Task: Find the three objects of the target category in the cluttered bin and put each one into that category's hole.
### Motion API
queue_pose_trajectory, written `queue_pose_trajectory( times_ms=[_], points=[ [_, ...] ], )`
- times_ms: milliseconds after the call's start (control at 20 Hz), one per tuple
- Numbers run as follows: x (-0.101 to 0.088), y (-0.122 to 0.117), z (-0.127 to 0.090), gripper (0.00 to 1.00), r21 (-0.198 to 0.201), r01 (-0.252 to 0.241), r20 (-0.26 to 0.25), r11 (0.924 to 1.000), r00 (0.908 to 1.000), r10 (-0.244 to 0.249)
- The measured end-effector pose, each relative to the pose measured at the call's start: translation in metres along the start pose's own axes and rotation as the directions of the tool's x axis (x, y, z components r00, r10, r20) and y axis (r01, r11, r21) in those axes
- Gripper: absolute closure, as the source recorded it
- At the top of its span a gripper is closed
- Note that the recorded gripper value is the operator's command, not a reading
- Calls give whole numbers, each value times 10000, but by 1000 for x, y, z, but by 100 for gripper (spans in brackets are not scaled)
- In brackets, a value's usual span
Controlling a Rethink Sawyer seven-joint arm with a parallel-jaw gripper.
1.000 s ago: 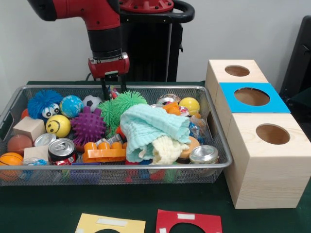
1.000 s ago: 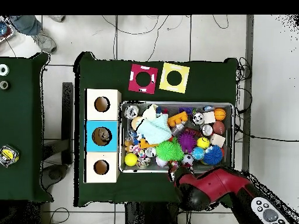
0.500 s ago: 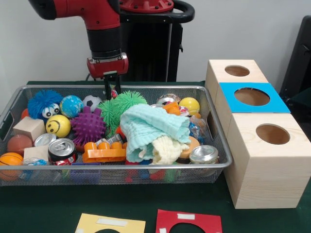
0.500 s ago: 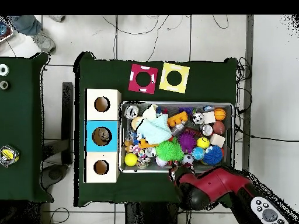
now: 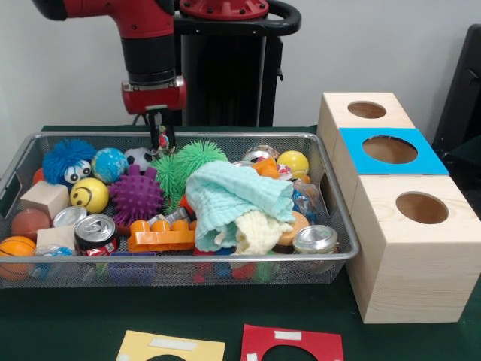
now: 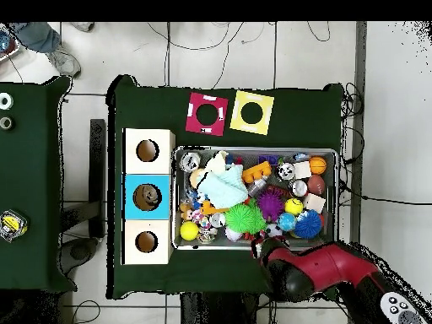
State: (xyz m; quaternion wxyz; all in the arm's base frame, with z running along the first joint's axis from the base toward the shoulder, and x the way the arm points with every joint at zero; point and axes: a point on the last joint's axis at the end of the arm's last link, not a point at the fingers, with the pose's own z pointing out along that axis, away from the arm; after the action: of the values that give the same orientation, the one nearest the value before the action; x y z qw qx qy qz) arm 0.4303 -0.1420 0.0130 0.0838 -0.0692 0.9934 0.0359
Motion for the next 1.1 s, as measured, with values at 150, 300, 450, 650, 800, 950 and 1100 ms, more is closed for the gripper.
queue_pose_trajectory(
  times_ms=[150, 300, 450, 650, 800, 950, 1100],
  points=[
    [-9, -9, -11, 100, 55, -629, -217, 9980, 9978, 630],
    [-22, -18, -28, 100, 186, -1259, -588, 9919, 9902, 1268],
    [-35, -21, -49, 100, 364, -1734, -1109, 9842, 9781, 1764],
    [-53, -18, -76, 100, 593, -2128, -1828, 9753, 9582, 2202],
    [-65, -12, -93, 100, 688, -2329, -2189, 9701, 9451, 2425],
    [-78, -2, -108, 100, 766, -2443, -2397, 9667, 9366, 2557],
    [-94, 14, -122, 100, 840, -2440, -2481, 9661, 9339, 2574]
  ],
)
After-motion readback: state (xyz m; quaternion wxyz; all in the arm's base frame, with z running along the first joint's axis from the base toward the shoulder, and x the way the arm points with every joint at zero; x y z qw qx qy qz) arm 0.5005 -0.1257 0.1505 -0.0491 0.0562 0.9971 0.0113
